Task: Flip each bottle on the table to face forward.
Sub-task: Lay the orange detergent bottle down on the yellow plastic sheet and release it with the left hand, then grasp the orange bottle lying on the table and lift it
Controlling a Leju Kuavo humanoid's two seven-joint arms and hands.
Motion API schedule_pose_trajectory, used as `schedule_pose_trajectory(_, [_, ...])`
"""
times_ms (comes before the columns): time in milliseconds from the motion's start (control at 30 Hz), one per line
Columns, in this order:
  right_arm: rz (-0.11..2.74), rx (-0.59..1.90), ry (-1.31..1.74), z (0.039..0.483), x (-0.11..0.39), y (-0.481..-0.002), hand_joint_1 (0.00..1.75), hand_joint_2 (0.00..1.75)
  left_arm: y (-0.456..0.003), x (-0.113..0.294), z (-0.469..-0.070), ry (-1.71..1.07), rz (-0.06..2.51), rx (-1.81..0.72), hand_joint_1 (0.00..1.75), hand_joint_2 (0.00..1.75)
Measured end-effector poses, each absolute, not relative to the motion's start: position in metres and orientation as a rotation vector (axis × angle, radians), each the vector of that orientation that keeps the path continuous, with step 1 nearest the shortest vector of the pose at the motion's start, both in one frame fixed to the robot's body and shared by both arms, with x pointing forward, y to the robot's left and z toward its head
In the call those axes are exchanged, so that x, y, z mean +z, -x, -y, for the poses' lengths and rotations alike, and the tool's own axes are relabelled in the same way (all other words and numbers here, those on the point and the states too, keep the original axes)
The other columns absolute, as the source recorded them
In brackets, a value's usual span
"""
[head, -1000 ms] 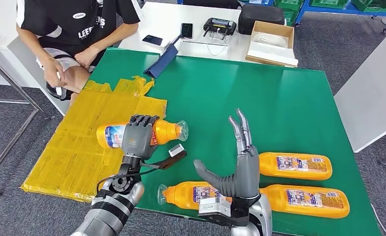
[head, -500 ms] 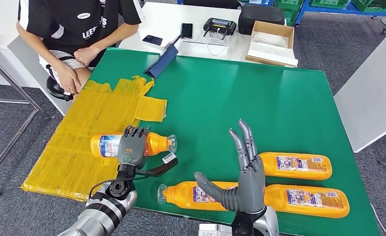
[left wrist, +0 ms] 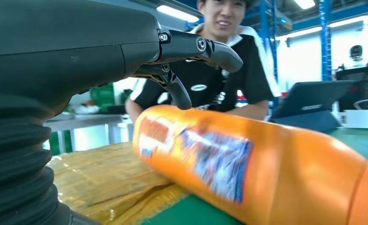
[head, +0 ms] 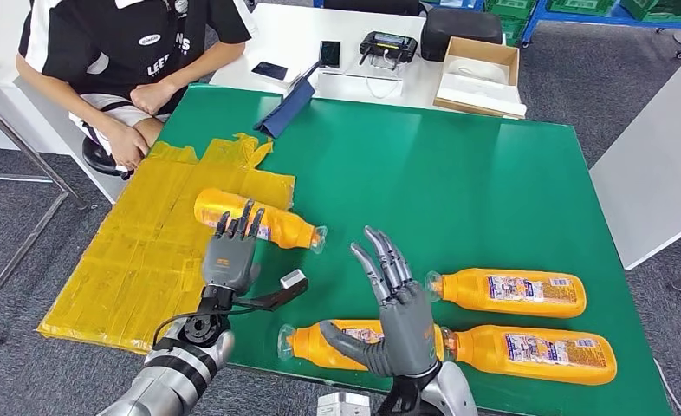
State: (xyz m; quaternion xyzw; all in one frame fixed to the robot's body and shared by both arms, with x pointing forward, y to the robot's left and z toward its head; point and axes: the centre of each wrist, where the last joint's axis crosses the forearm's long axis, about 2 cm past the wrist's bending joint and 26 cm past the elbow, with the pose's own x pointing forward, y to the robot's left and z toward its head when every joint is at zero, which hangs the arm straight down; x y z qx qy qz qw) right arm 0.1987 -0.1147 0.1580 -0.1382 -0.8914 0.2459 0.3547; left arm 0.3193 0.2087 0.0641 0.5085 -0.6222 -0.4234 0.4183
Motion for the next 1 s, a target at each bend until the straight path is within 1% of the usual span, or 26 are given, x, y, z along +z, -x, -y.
schedule_pose_trajectory(300, [2.184, 0.830, 0.395, 0.108, 0.135, -0.196, 0.00, 1.75, -0.319, 0.059, -0.210, -1.150, 1.606, -1.000, 0.00, 1.75])
schedule_pose_trajectory(400, [2.106, 0.923, 0.399, 0.106, 0.123, -0.193, 0.00, 1.75, -0.318, 0.057, -0.207, -1.000, 1.700, -0.898, 0.00, 1.75])
schedule_pose_trajectory(500, [1.996, 1.018, 0.417, 0.105, 0.106, -0.187, 0.00, 1.75, -0.318, 0.059, -0.202, -0.755, 1.812, -0.683, 0.00, 1.75])
schedule_pose_trajectory(600, [1.874, 1.102, 0.447, 0.106, 0.086, -0.179, 0.00, 1.75, -0.323, 0.074, -0.197, -0.534, 1.901, -0.447, 0.00, 1.75])
schedule_pose_trajectory(733, [1.711, 1.189, 0.512, 0.108, 0.063, -0.165, 0.00, 1.75, -0.326, 0.105, -0.199, -0.359, 1.995, -0.235, 0.00, 1.75])
schedule_pose_trajectory(833, [1.632, 1.227, 0.551, 0.111, 0.052, -0.158, 0.00, 1.75, -0.325, 0.127, -0.202, -0.319, 2.077, -0.147, 0.00, 1.75])
schedule_pose_trajectory(1000, [1.577, 1.270, 0.638, 0.114, 0.046, -0.156, 0.00, 1.75, -0.318, 0.149, -0.205, -0.341, 2.164, -0.090, 0.00, 1.75])
